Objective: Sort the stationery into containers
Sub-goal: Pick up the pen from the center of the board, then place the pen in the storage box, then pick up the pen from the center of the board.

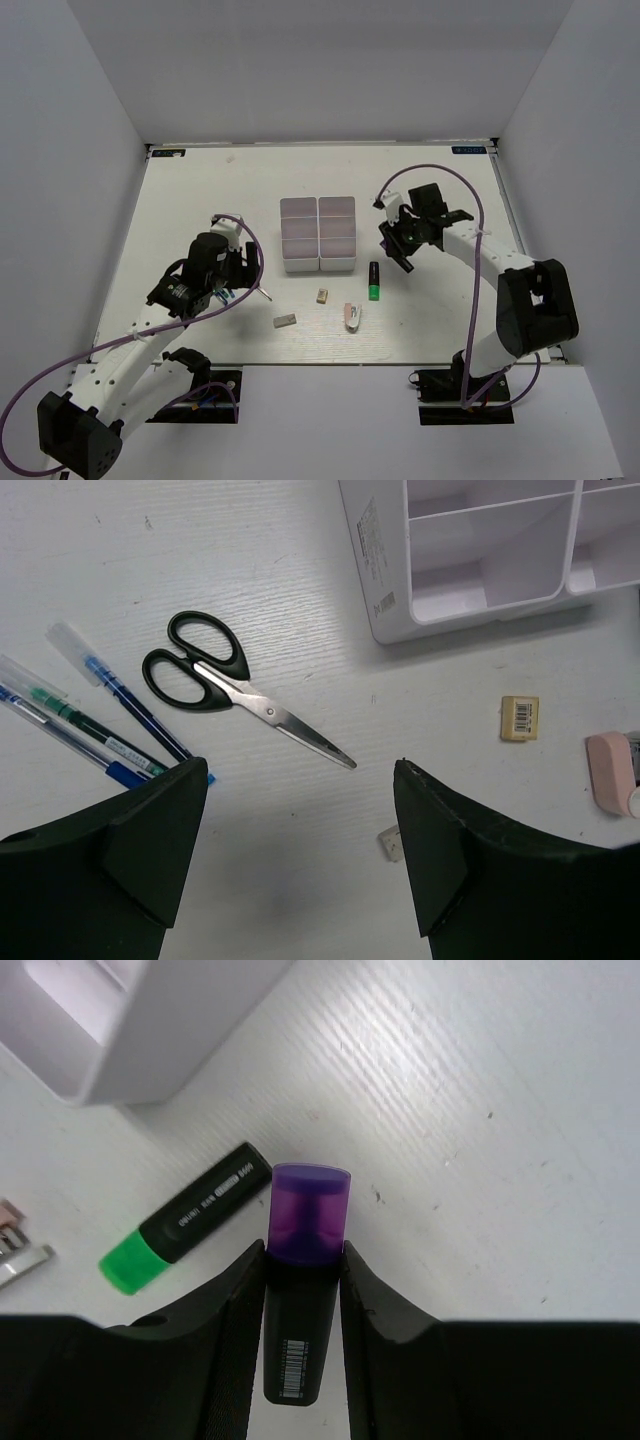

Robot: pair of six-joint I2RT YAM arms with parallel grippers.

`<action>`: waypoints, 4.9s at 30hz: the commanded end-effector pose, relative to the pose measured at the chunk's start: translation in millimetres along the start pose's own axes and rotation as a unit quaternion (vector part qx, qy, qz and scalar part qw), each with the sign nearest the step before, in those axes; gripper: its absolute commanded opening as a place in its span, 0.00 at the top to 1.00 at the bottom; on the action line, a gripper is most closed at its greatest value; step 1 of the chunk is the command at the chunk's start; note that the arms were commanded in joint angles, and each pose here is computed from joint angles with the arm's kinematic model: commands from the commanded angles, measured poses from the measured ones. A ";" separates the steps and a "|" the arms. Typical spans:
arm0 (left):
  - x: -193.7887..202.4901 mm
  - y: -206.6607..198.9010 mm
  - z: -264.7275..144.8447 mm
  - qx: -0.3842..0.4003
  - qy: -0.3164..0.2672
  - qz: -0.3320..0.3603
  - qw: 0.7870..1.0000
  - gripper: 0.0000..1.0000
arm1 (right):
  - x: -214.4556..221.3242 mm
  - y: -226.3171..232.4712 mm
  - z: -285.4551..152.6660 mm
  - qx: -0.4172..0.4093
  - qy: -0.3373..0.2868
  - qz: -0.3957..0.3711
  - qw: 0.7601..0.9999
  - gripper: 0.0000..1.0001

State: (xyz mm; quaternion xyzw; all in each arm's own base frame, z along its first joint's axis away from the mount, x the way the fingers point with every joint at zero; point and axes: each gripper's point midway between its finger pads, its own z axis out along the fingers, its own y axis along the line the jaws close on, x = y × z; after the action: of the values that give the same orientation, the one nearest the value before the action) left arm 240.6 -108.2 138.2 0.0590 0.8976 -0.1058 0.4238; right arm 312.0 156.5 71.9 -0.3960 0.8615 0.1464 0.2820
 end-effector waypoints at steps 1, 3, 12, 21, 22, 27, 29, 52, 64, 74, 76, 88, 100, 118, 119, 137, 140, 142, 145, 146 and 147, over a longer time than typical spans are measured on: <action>-12.2 -8.7 -1.8 0.024 -0.019 0.002 1.000 0.16 | -55.5 6.0 -17.3 -0.022 -0.069 -0.015 0.997 1.00; -9.0 -9.2 0.1 0.026 -0.015 0.004 1.000 0.16 | -94.2 6.0 -24.1 -0.029 -0.103 -0.031 0.994 1.00; -4.3 -7.7 4.9 0.025 -0.013 0.012 1.000 0.16 | -223.1 28.6 -41.9 -0.065 -0.219 -0.097 0.969 1.00; 3.4 -6.8 12.4 0.021 0.011 0.022 0.999 0.17 | -251.0 46.9 -9.7 -0.135 -0.277 -0.166 0.937 1.00; 3.3 -6.5 12.4 0.021 0.011 0.021 0.999 0.17 | -253.7 44.3 -5.1 -0.135 -0.283 -0.170 0.934 1.00; 8.2 -6.3 14.9 0.020 0.023 0.024 0.999 0.17 | -258.0 50.1 4.4 -0.165 -0.304 -0.193 0.918 1.00; 8.7 -6.2 15.7 0.021 0.025 0.026 0.999 0.17 | -256.9 54.1 6.2 -0.177 -0.314 -0.204 0.910 1.00; 11.1 -8.5 16.9 0.026 0.030 0.022 0.999 0.17 | -241.1 35.7 16.7 -0.132 -0.350 -0.244 0.895 1.00; 11.7 -8.4 17.4 0.026 0.032 0.021 0.999 0.17 | -232.3 38.5 14.7 -0.146 -0.343 -0.269 0.888 0.57; 12.3 -8.8 16.9 0.028 0.031 0.022 0.999 0.18 | -234.1 37.6 -3.6 -0.137 -0.347 -0.262 0.890 0.47; 11.7 -8.9 16.4 0.028 0.030 0.021 0.999 0.18 | -238.2 38.4 -16.2 -0.128 -0.352 -0.255 0.892 0.50; 11.7 -23.5 14.2 0.064 0.042 0.013 0.997 0.80 | -67.3 30.9 -64.5 -0.039 -0.050 0.084 0.994 0.28; 34.5 -28.2 -1.6 0.086 0.087 0.007 0.992 0.25 | 27.5 81.5 -16.4 -0.102 0.043 0.232 0.966 0.64; 34.1 -29.3 -9.8 0.098 0.070 0.013 0.993 0.17 | 19.5 46.7 42.0 0.046 0.045 0.235 0.970 0.40; 33.2 -29.5 -10.5 0.099 0.069 0.010 0.993 0.17 | 21.4 46.4 44.4 0.053 0.048 0.236 0.969 0.40; 27.0 -34.6 -16.6 0.115 0.051 0.011 0.992 0.17 | 79.0 40.8 41.1 0.182 0.130 0.208 0.952 0.54; 29.2 -33.5 -16.2 0.113 0.053 0.011 0.992 0.17 | 88.5 49.9 43.1 0.163 0.145 0.222 0.950 0.62; 28.7 -33.9 -17.3 0.115 0.051 0.011 0.992 0.17 | 93.4 53.3 43.4 0.158 0.156 0.227 0.948 0.67; 28.9 -32.7 -17.3 0.112 0.049 0.010 0.992 0.17 | 96.5 57.8 43.6 0.149 0.161 0.235 0.947 0.79; 28.6 -33.3 -17.9 0.113 0.049 0.010 0.992 0.17 | 96.5 56.0 43.0 0.152 0.160 0.236 0.946 0.86; 27.8 -33.0 -17.1 0.112 0.048 0.010 0.992 0.17 | 94.6 55.4 41.7 0.152 0.158 0.237 0.946 0.89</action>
State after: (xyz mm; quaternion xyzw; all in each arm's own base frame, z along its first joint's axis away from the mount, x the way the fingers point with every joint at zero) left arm 203.3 -134.9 128.2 0.1177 0.9034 -0.1932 0.3642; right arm 277.6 185.6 14.4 -0.1577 0.9551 0.0506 0.2458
